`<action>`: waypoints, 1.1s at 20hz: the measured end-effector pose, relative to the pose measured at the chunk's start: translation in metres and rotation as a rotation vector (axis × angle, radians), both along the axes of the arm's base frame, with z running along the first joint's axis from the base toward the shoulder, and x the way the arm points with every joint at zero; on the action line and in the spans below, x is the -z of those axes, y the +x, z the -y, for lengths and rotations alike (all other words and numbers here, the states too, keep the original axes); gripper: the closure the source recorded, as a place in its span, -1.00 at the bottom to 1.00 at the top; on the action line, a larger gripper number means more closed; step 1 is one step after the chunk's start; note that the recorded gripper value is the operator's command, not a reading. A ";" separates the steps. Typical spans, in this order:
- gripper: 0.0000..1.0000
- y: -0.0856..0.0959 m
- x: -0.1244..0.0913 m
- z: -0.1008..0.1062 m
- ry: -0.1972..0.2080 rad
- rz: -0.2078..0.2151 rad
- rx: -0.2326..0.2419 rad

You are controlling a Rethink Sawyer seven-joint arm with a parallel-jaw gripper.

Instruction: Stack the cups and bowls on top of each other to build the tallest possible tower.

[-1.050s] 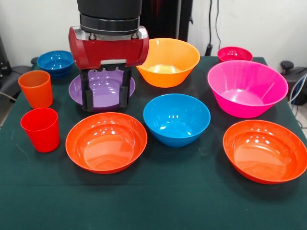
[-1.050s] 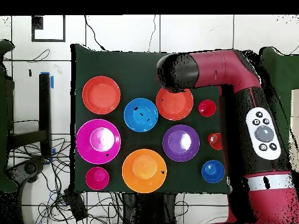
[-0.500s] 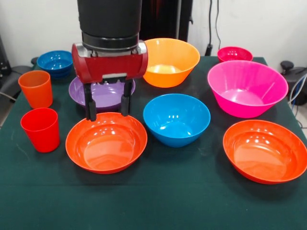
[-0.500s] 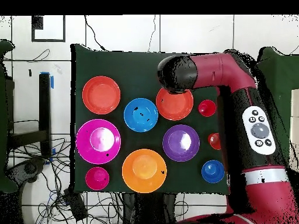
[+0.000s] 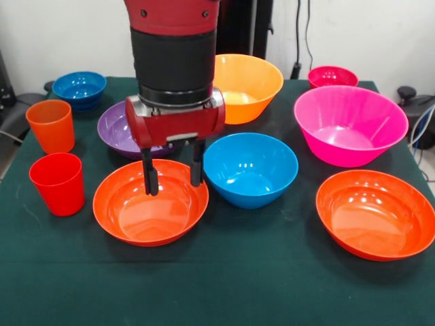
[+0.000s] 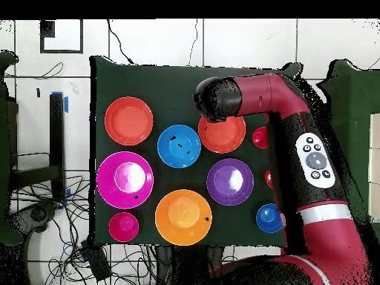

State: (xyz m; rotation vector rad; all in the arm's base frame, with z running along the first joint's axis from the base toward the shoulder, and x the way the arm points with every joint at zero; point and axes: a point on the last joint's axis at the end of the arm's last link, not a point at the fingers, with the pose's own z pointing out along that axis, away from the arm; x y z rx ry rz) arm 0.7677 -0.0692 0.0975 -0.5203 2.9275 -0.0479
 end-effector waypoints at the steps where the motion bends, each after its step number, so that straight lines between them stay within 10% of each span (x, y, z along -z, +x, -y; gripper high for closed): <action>1: -1.00 0.000 0.009 -0.001 0.011 0.012 0.002; 22: -1.00 -0.027 0.113 -0.016 0.115 0.020 0.047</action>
